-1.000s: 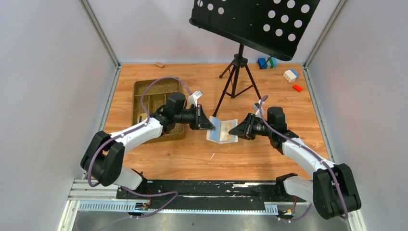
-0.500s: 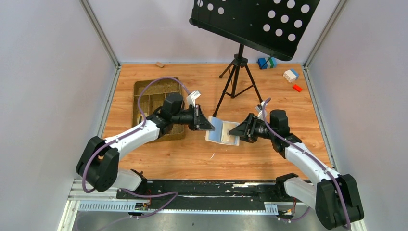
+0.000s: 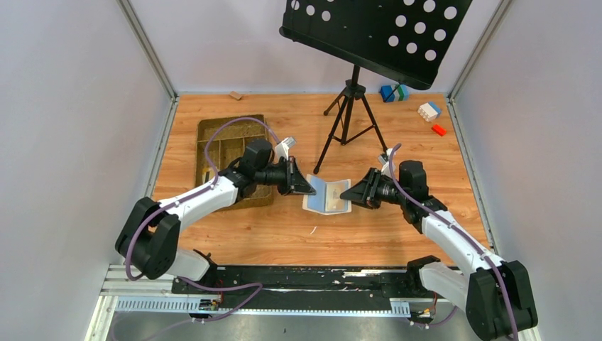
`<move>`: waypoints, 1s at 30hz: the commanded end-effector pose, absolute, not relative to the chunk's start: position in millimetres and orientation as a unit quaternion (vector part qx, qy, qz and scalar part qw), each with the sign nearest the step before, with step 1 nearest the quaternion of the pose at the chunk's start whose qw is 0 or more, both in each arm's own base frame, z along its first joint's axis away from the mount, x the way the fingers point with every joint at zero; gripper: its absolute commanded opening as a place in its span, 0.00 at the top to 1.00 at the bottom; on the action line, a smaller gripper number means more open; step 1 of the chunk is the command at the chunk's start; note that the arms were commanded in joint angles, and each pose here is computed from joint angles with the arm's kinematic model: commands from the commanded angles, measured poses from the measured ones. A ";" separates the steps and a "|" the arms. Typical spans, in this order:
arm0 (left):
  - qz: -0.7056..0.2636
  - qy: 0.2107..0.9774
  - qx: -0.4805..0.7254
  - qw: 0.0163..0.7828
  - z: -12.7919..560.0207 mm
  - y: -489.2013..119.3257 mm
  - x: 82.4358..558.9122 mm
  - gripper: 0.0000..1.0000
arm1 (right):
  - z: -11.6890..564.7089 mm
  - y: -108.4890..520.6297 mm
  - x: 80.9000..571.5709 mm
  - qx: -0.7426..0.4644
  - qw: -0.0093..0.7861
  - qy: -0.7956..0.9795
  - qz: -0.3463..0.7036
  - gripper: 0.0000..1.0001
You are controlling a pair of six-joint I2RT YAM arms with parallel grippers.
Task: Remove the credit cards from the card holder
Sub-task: Remove the credit card from the card holder.
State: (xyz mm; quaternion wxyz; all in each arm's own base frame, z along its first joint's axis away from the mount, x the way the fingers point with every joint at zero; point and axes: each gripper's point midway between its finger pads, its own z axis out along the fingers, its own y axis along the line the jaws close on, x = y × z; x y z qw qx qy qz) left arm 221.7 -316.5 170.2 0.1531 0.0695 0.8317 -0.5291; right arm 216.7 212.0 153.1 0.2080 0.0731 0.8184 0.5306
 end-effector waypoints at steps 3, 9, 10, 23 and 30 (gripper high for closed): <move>-0.543 0.819 0.082 0.168 184.1 -325.6 231.8 1.00 | 184.6 214.9 227.4 0.054 0.241 0.802 0.544 0.75; -0.553 0.814 0.080 0.161 183.9 -328.8 232.1 1.00 | 188.6 215.8 225.7 0.048 0.245 0.796 0.552 0.83; -0.553 0.813 0.080 0.162 184.3 -328.8 232.4 1.00 | 188.7 216.0 225.8 0.048 0.245 0.795 0.553 0.84; -0.566 0.806 0.087 0.148 188.8 -335.7 229.0 1.00 | 208.5 225.0 229.4 0.028 0.249 0.769 0.588 1.00; -0.567 0.807 0.093 0.139 186.0 -341.1 225.1 1.00 | 213.4 231.9 225.2 0.016 0.244 0.763 0.599 1.00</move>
